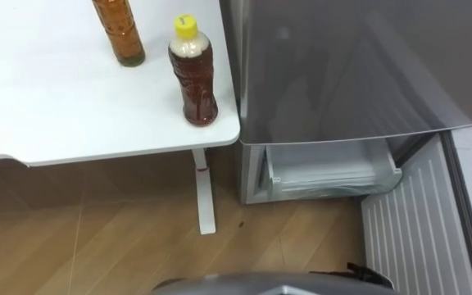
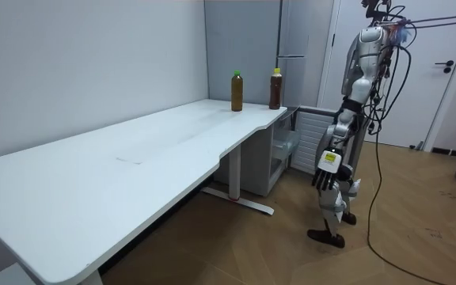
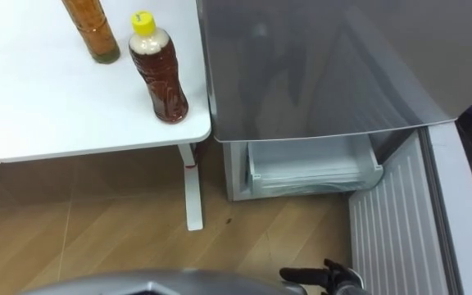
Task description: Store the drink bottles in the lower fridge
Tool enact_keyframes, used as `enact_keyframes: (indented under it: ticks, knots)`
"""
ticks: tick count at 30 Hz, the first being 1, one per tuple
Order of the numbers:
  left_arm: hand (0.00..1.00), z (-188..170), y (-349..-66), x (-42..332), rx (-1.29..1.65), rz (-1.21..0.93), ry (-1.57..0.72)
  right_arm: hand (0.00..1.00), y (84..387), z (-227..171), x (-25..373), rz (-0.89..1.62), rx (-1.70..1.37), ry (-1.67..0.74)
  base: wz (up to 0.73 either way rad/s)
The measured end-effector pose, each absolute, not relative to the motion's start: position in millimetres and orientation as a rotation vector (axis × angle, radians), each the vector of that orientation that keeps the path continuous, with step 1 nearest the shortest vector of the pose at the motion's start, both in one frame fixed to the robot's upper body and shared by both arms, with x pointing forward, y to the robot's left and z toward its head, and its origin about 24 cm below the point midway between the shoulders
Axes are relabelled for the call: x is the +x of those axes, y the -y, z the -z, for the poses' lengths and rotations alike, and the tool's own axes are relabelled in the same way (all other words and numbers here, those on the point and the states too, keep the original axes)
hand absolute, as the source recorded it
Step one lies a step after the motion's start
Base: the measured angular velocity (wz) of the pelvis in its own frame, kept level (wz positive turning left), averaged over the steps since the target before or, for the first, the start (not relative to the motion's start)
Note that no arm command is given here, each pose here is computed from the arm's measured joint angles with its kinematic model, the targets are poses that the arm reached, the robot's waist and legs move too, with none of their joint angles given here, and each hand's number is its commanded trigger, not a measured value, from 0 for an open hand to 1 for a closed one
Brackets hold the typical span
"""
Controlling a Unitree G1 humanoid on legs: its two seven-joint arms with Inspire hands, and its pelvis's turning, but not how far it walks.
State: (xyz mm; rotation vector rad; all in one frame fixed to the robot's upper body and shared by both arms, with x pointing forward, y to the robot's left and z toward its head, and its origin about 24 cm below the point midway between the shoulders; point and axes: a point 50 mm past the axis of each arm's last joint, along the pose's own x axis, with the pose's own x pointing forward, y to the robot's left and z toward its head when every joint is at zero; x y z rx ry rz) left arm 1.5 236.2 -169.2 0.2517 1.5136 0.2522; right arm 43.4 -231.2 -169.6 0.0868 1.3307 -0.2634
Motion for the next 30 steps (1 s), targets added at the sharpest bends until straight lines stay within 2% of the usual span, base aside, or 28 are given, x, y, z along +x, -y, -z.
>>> enact_keyframes:
  ticks: [2, 7, 13, 17, 24, 30]
  knots:
    - [0.00, 168.8, -237.9, -1.6, 0.177, -0.337, -1.508, 0.00, 232.0, 169.7, 41.5, 0.267, 0.087, -1.338, 0.00]
    - [0.00, 165.9, -248.2, -3.8, -0.110, -0.702, -1.425, 0.00, 232.9, 169.8, 40.1, 0.278, 0.095, -1.343, 0.00]
    - [0.00, 159.5, -261.6, 5.7, -0.228, -0.968, -1.289, 0.00, 238.3, 168.9, 35.5, 0.311, 0.094, -1.346, 0.00]
    - [0.00, 154.4, -270.8, 8.2, -0.251, -1.098, -1.231, 0.00, 240.1, 168.6, 32.2, 0.323, 0.090, -1.350, 0.00]
    - [0.00, 134.1, -295.4, 30.6, -0.331, -1.362, -0.981, 0.00, 249.0, 166.0, 28.9, 0.326, 0.019, -1.348, -0.01]
    - [0.00, 114.1, -304.0, 57.0, -0.255, -1.414, -0.805, 0.00, 249.7, 165.4, 29.2, 0.311, -0.003, -1.333, 0.01]
